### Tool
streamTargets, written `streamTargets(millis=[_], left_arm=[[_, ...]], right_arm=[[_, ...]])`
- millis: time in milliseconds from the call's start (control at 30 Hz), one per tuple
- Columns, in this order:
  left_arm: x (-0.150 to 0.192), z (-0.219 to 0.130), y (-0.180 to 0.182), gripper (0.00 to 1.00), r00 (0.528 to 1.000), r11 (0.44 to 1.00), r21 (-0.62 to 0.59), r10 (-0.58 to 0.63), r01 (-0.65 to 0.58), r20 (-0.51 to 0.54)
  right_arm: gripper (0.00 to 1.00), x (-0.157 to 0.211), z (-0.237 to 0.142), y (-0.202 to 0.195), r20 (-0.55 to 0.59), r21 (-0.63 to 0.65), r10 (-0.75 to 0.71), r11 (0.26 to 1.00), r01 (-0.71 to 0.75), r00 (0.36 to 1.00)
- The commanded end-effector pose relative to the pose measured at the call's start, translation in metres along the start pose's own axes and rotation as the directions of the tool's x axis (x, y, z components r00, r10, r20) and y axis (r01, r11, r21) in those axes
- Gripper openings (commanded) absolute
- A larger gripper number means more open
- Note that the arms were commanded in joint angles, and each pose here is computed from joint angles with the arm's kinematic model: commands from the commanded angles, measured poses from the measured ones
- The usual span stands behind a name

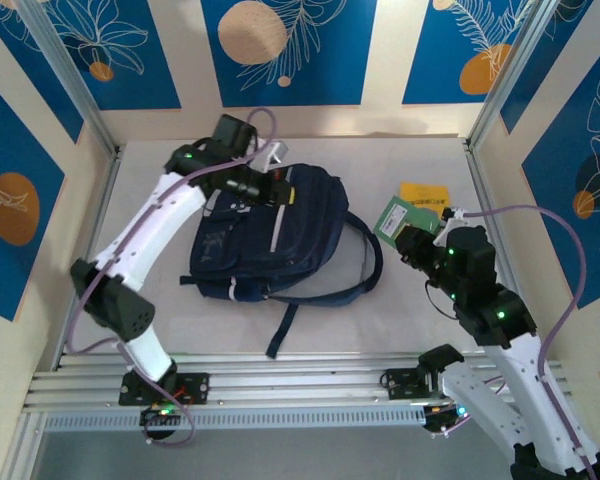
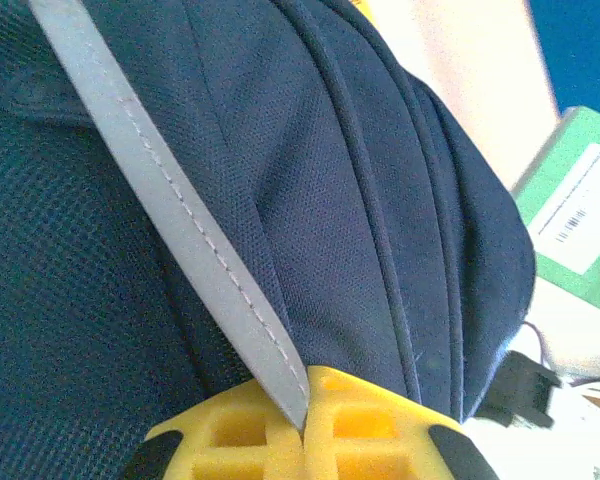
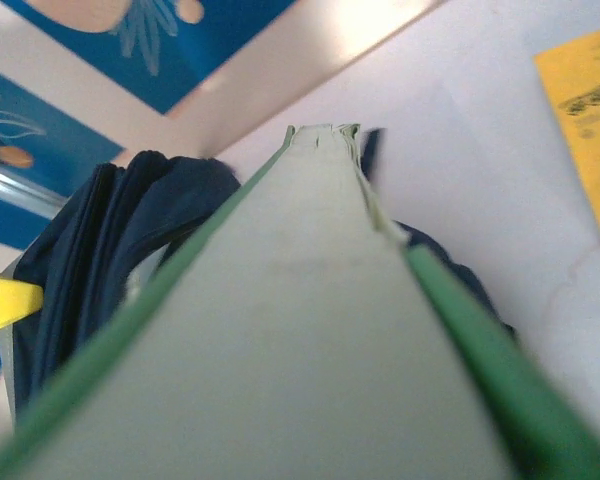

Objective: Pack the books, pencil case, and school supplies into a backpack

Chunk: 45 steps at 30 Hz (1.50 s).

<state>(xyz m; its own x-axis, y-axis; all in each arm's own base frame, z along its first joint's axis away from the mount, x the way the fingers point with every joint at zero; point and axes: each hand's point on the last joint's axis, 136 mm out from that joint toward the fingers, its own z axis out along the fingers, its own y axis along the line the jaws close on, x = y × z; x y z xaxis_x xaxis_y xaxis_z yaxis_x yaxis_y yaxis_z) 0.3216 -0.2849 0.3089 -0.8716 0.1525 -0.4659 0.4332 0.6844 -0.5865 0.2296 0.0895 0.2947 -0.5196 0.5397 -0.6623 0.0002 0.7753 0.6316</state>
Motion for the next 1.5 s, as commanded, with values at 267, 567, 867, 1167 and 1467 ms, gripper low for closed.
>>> streamTargets(millis=[267, 567, 867, 1167, 1467], left_arm=[[-0.02, -0.084, -0.055, 0.0, 0.986, 0.927, 0.355, 0.07, -0.12, 0.149], [-0.022, -0.088, -0.066, 0.0, 0.985, 0.897, 0.418, 0.089, -0.145, 0.149], [-0.023, -0.089, -0.069, 0.0, 0.985, 0.886, 0.441, 0.087, -0.144, 0.147], [-0.028, -0.091, -0.073, 0.0, 0.985, 0.879, 0.456, 0.078, -0.142, 0.156], [-0.035, -0.09, -0.07, 0.0, 0.985, 0.88, 0.457, 0.063, -0.131, 0.162]], right_arm=[[0.0, 0.06, -0.016, 0.051, -0.289, -0.35, -0.02, 0.933, -0.086, 0.957], [0.0, 0.089, 0.006, 0.077, -0.412, -0.509, -0.022, 0.835, -0.21, 0.911], [0.0, 0.106, 0.075, 0.098, -0.439, -0.464, -0.013, 0.86, -0.214, 0.898], [0.0, 0.163, 0.172, 0.131, -0.51, -0.339, -0.051, 0.929, -0.146, 0.858], [0.26, 0.238, 0.25, 0.167, -0.622, -0.255, -0.015, 0.949, -0.183, 0.783]])
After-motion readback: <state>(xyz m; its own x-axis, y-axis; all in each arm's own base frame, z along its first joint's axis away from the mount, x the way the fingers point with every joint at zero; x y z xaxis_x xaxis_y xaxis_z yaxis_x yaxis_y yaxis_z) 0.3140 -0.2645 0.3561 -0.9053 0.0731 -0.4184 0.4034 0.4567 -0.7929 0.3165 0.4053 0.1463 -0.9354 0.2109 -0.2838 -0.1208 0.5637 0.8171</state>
